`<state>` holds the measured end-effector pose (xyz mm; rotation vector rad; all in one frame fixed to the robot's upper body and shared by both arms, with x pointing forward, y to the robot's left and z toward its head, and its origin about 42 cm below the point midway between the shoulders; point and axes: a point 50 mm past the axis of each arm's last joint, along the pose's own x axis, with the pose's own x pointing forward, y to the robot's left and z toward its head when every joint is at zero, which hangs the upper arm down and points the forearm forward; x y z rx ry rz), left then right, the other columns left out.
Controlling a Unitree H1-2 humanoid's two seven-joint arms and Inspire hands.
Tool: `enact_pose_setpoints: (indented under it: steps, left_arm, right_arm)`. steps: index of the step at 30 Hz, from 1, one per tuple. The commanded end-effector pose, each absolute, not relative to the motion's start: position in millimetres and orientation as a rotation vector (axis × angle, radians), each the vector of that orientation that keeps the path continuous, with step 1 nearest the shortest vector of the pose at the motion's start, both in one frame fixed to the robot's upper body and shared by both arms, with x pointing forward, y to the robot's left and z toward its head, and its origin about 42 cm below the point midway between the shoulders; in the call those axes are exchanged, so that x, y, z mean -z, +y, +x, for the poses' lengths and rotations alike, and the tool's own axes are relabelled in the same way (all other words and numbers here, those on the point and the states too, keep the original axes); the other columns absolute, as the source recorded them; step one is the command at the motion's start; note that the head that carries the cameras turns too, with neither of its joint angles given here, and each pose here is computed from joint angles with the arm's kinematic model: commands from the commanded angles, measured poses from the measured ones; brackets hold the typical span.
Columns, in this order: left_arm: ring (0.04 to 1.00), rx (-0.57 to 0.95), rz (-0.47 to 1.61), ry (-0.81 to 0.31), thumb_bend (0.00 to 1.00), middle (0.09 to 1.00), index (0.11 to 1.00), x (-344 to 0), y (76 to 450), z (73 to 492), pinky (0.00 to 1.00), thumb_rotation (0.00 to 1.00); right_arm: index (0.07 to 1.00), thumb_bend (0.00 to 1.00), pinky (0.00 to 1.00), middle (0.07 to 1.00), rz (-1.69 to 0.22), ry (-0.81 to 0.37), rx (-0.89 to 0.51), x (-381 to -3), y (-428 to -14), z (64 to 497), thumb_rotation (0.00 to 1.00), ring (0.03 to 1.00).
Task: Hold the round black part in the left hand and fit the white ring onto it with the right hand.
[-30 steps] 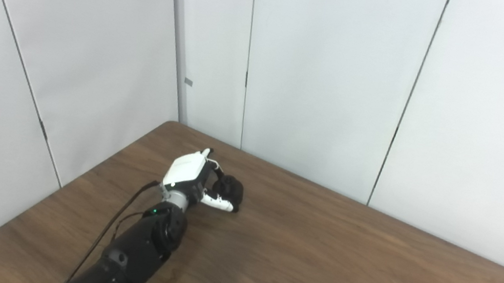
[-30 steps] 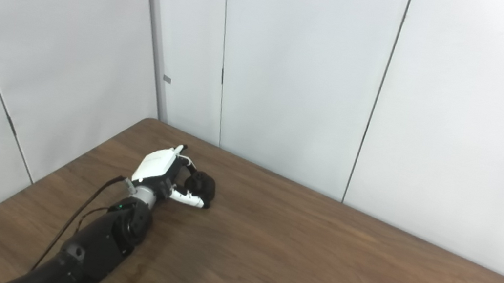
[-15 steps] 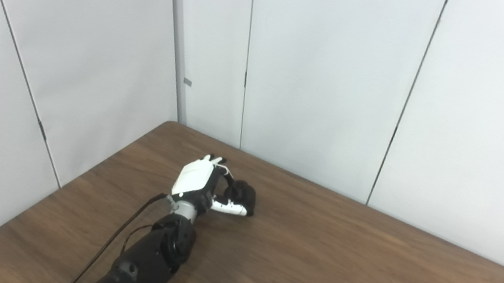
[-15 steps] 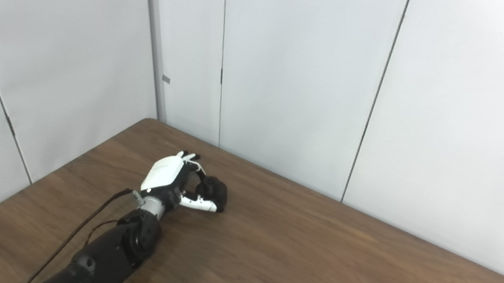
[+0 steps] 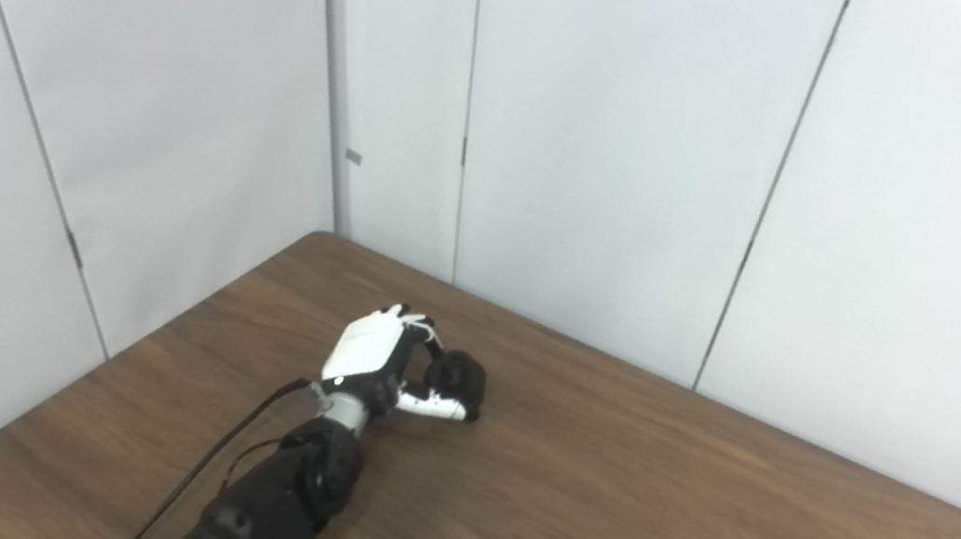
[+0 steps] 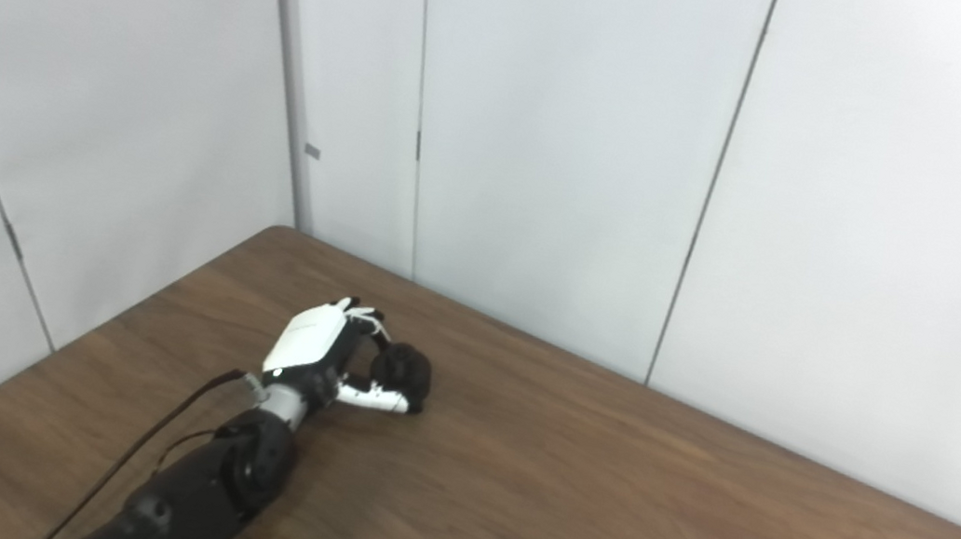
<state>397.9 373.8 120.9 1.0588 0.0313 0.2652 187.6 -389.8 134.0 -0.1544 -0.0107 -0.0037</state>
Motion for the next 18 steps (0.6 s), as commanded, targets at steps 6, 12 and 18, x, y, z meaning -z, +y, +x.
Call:
enact_pose_setpoints:
  steps: [6,12,18]
  left_arm:
    - [0.995,-0.178,1.105,-0.028,0.52,0.867,0.478,-122.4,368.0,385.0,1.00,0.05]
    - [1.000,-0.077,1.092,-0.081,0.52,0.876,0.478,-116.3,346.8,372.2,1.00,0.05]
    - [0.987,0.014,1.055,-0.161,0.52,0.861,0.478,-112.5,317.4,358.9,1.00,0.05]
  right_arm:
    - [0.847,0.69,0.87,0.904,-0.271,-0.105,0.048,-153.7,-392.8,205.2,0.65,0.868]
    - [0.853,0.91,0.74,0.918,-0.388,-0.132,0.090,-169.7,-400.4,222.9,0.71,0.857]
    - [0.821,0.89,0.61,0.893,-0.445,-0.185,0.125,-189.2,-410.5,244.4,0.63,0.825]
